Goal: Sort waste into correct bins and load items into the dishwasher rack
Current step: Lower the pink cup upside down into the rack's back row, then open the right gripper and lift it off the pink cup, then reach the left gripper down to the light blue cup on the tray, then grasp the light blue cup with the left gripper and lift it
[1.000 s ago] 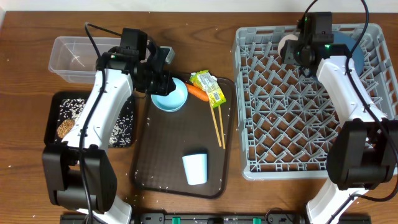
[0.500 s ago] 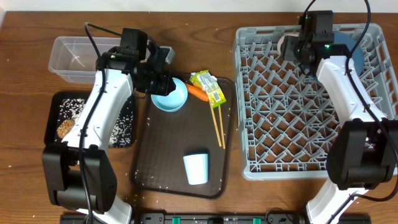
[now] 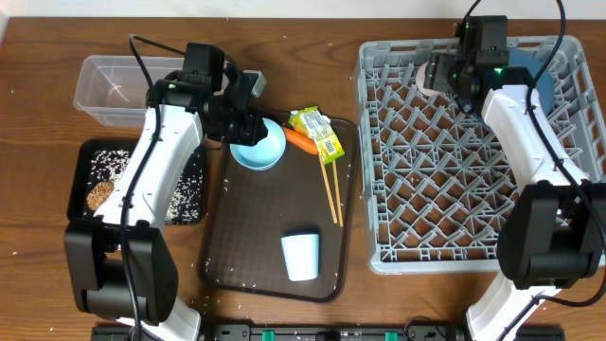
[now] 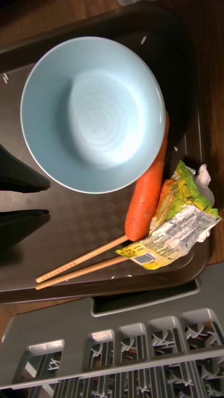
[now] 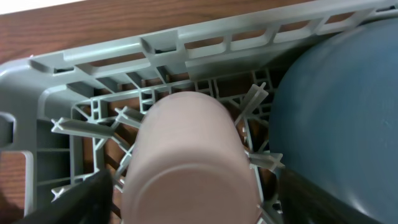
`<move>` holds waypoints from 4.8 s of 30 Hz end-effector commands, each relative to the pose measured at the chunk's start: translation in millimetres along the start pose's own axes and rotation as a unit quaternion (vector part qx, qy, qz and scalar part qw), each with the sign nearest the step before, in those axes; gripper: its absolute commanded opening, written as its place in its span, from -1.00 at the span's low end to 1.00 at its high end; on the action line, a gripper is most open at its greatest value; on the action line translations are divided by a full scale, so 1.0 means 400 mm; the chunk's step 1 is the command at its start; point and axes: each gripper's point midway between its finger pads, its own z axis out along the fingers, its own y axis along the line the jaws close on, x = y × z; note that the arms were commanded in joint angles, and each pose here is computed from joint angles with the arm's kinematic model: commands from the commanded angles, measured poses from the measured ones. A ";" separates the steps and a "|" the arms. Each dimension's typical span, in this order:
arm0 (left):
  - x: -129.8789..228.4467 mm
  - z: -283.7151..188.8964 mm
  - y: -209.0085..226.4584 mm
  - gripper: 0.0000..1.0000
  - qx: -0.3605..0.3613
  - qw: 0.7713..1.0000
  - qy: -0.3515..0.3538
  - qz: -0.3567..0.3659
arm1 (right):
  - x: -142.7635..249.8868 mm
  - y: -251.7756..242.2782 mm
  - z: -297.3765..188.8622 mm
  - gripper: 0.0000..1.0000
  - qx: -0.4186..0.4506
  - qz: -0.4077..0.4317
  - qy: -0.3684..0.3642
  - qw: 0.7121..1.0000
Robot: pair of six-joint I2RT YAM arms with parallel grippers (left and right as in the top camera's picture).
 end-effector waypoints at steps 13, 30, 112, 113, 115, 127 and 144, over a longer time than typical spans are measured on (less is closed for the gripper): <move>0.007 0.001 0.009 -0.74 -0.006 1.000 0.002 -0.003 | 0.002 0.002 -0.005 0.29 0.004 -0.001 0.010 1.000; 0.008 0.002 0.009 -0.74 -0.006 1.000 0.003 -0.003 | -0.087 -0.006 -0.018 0.08 -0.012 0.034 -0.049 0.998; 0.533 0.079 -0.329 0.12 0.174 0.920 0.345 0.070 | 0.024 0.081 -0.213 0.72 -0.033 -0.048 0.034 0.998; 0.540 0.080 -0.326 0.11 0.169 0.920 0.350 0.056 | 0.024 0.080 -0.213 0.72 -0.033 -0.048 0.035 0.998; 0.559 0.081 -0.319 0.11 0.159 0.917 0.363 0.030 | 0.024 0.079 -0.213 0.72 -0.031 -0.048 0.035 0.998; 0.669 0.115 -0.269 -0.14 0.132 0.906 0.402 -0.039 | 0.023 0.079 -0.213 0.71 -0.032 -0.048 0.034 0.998; 0.604 0.114 -0.320 -0.87 0.187 0.910 0.367 -0.047 | 0.024 0.084 -0.213 0.73 -0.037 -0.047 0.035 0.998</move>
